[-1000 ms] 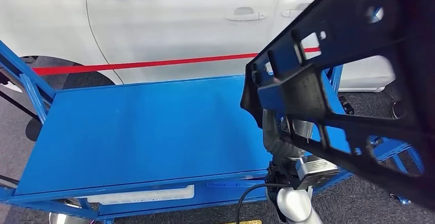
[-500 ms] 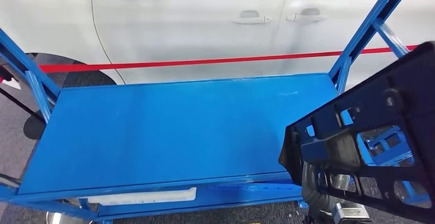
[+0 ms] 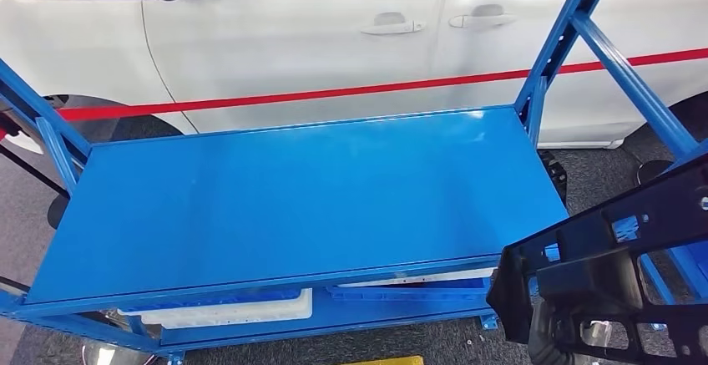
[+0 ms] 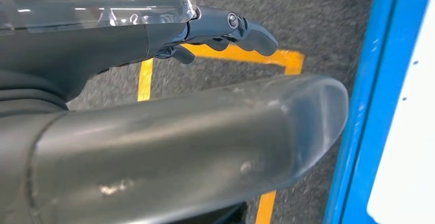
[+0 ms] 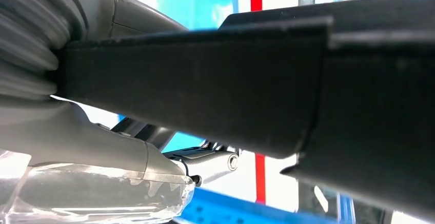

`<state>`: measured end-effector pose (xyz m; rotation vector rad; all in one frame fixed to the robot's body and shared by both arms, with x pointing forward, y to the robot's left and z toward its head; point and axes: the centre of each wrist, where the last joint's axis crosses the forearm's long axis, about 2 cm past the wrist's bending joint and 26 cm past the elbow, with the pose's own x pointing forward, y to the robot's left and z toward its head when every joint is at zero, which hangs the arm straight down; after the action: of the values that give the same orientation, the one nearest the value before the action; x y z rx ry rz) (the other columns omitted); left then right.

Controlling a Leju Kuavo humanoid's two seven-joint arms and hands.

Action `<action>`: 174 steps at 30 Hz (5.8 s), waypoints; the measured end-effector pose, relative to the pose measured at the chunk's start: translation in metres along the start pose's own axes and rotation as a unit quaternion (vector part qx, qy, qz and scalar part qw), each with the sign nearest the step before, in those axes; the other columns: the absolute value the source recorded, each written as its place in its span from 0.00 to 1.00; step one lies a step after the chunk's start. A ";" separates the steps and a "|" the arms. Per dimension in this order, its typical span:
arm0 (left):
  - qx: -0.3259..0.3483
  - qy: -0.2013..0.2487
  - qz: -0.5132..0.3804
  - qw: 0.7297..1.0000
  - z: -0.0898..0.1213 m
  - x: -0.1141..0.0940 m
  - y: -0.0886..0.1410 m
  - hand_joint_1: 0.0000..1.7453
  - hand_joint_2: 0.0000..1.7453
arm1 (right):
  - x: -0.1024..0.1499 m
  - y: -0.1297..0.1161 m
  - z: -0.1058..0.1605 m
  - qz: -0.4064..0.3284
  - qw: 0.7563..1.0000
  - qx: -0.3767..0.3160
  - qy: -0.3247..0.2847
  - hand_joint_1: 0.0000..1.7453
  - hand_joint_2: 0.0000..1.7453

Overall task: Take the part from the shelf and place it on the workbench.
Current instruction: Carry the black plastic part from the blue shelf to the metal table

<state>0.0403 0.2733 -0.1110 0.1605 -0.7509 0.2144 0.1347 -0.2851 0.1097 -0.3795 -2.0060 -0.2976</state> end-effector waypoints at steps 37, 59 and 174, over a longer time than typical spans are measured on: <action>-0.015 0.003 0.008 1.000 -0.001 0.003 -0.008 0.00 0.00 | -0.001 -0.002 0.018 0.006 1.000 0.000 0.010 1.00 1.00; -0.023 0.000 0.007 1.000 -0.002 0.004 -0.007 0.00 0.00 | 0.000 -0.002 0.023 0.009 1.000 -0.002 0.016 1.00 1.00; -0.041 -0.017 0.018 0.999 -0.005 0.008 -0.008 0.00 0.00 | 0.000 0.045 0.023 -0.070 0.996 0.057 0.023 1.00 1.00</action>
<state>0.0516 0.2682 -0.1095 0.0726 -0.7956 0.2158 0.1339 -0.2350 0.1018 -0.1603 -1.9982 -0.2753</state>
